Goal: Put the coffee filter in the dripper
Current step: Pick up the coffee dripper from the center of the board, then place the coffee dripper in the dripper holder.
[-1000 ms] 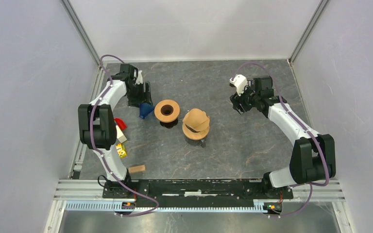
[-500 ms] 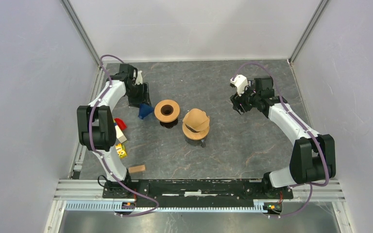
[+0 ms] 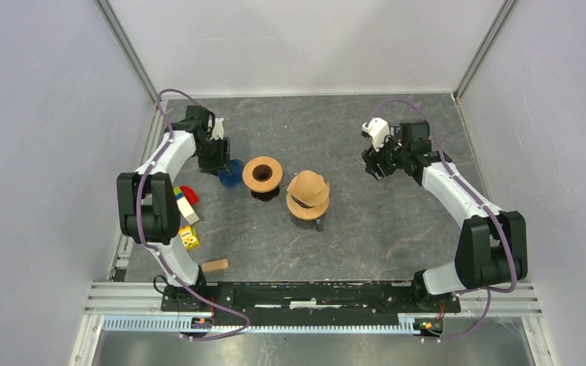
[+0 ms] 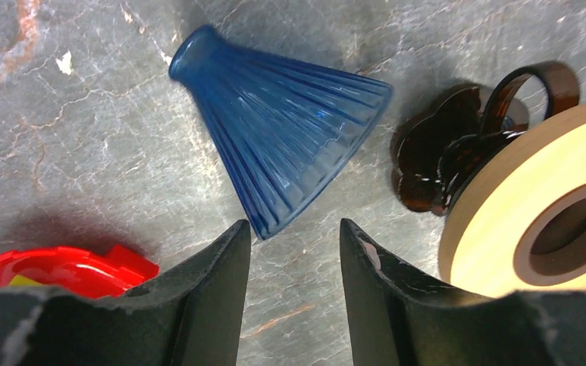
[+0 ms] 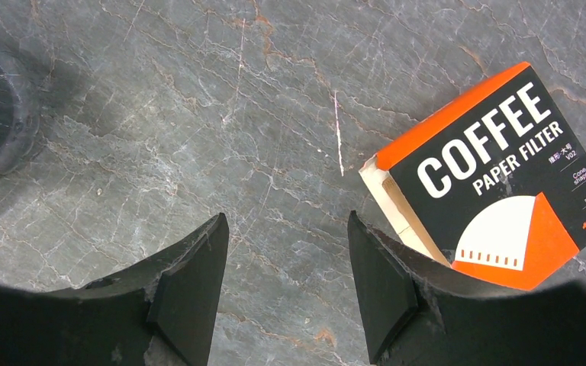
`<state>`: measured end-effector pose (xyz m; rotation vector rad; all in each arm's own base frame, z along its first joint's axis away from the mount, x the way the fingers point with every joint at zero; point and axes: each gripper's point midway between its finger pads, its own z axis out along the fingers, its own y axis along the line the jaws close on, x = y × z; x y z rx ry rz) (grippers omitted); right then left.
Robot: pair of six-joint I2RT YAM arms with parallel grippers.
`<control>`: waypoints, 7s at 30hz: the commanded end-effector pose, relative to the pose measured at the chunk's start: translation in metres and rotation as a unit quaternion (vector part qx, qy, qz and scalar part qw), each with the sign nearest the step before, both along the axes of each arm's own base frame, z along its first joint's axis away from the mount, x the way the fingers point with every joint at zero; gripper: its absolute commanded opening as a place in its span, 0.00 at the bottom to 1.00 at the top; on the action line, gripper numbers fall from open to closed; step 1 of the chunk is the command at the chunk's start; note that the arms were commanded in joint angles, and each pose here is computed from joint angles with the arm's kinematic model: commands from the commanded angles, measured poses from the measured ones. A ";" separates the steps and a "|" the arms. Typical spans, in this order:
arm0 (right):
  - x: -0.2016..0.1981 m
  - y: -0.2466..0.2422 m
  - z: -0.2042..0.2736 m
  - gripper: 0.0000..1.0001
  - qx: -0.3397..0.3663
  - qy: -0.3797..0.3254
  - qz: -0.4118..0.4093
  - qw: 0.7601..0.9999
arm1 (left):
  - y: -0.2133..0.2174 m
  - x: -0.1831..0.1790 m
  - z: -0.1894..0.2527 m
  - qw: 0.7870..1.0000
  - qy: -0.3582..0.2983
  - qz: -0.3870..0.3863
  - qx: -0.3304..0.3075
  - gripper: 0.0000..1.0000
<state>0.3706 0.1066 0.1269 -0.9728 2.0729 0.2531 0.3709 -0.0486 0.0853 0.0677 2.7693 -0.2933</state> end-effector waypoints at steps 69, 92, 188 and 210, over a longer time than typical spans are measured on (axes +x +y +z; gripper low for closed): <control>0.017 0.043 0.142 0.66 0.048 -0.153 0.104 0.981 | -0.019 -0.026 0.159 0.978 -0.177 -0.107 0.010 0.02; -0.078 0.247 0.199 0.66 -0.073 -0.255 0.383 0.885 | -0.089 -0.039 0.147 0.973 -0.063 -0.123 -0.187 0.02; -0.033 0.323 0.027 0.14 -0.194 -0.154 0.438 0.864 | -0.084 0.013 0.090 0.985 0.004 -0.108 -0.132 0.36; -0.041 0.318 0.010 0.08 -0.235 -0.147 0.440 0.854 | -0.086 0.000 0.064 0.985 -0.004 -0.130 -0.113 0.02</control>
